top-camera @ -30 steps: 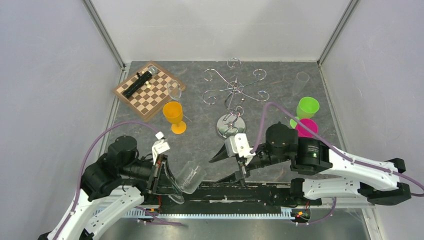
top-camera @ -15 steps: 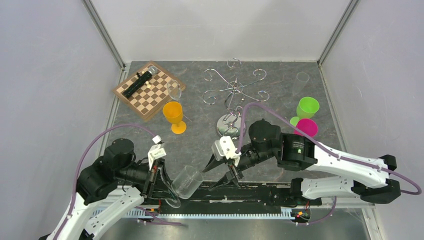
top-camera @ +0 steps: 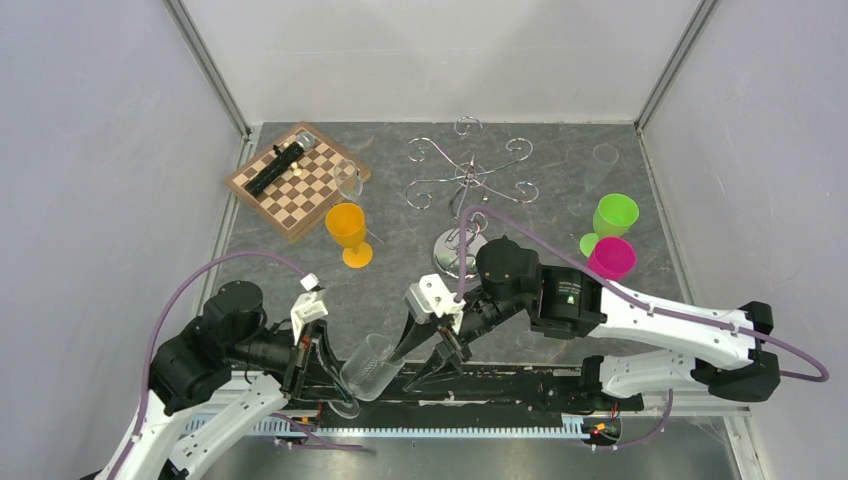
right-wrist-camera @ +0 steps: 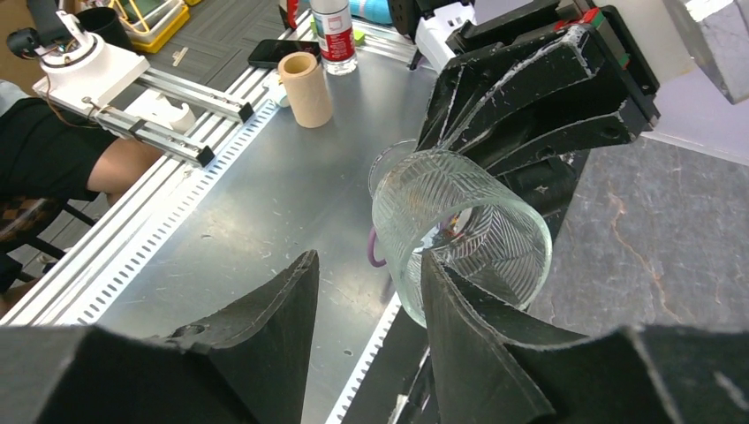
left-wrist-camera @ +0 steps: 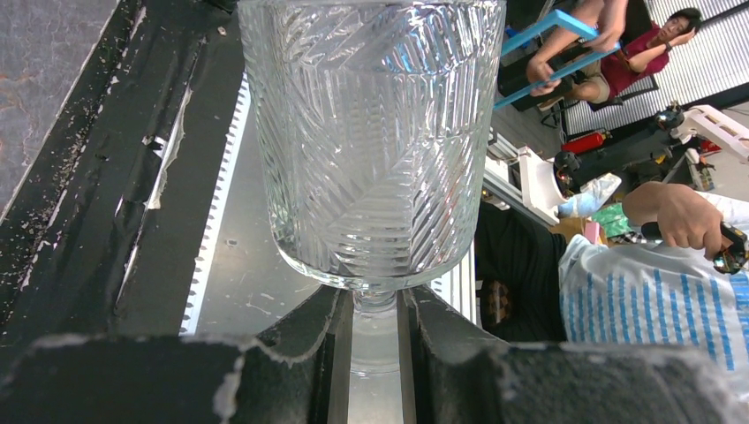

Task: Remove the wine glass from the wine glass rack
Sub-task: Place the wine glass at the center of the board.

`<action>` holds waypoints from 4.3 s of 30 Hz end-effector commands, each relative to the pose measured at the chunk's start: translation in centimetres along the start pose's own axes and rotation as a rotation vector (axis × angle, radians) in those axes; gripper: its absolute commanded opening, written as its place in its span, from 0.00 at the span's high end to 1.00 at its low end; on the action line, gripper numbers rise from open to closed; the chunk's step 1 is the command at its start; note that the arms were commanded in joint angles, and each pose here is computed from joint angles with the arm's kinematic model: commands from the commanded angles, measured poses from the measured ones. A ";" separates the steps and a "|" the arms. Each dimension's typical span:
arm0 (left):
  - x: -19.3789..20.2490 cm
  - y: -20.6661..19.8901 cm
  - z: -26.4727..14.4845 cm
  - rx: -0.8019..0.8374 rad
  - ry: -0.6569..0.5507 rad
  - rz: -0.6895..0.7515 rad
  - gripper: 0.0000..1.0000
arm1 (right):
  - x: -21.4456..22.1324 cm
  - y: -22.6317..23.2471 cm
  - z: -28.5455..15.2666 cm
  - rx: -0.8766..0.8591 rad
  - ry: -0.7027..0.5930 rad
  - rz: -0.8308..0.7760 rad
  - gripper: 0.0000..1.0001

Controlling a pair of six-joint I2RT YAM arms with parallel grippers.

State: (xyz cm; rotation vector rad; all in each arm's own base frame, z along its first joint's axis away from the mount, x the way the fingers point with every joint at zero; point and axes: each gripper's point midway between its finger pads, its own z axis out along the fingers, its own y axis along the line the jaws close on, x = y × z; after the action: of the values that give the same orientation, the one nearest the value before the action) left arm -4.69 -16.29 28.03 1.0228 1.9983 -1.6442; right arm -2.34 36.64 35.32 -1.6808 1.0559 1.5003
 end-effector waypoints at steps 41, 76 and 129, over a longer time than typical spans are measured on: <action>-1.5 0.2 -0.8 -0.082 -0.057 0.127 0.46 | 0.2 0.0 2.3 -0.125 -0.024 0.047 1.00; -8.1 7.8 -4.4 -0.608 -0.432 0.065 0.34 | 5.4 -6.9 -0.8 0.330 0.275 0.092 1.00; -7.3 7.5 -8.3 -0.606 -0.822 0.169 0.35 | 18.3 -27.7 0.8 0.910 0.663 0.402 1.00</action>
State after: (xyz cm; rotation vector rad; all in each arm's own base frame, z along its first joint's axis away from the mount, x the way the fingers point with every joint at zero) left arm 7.56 -10.84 28.32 0.2539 1.6949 -0.9630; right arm 20.48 46.06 12.87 -1.3955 2.1740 0.3735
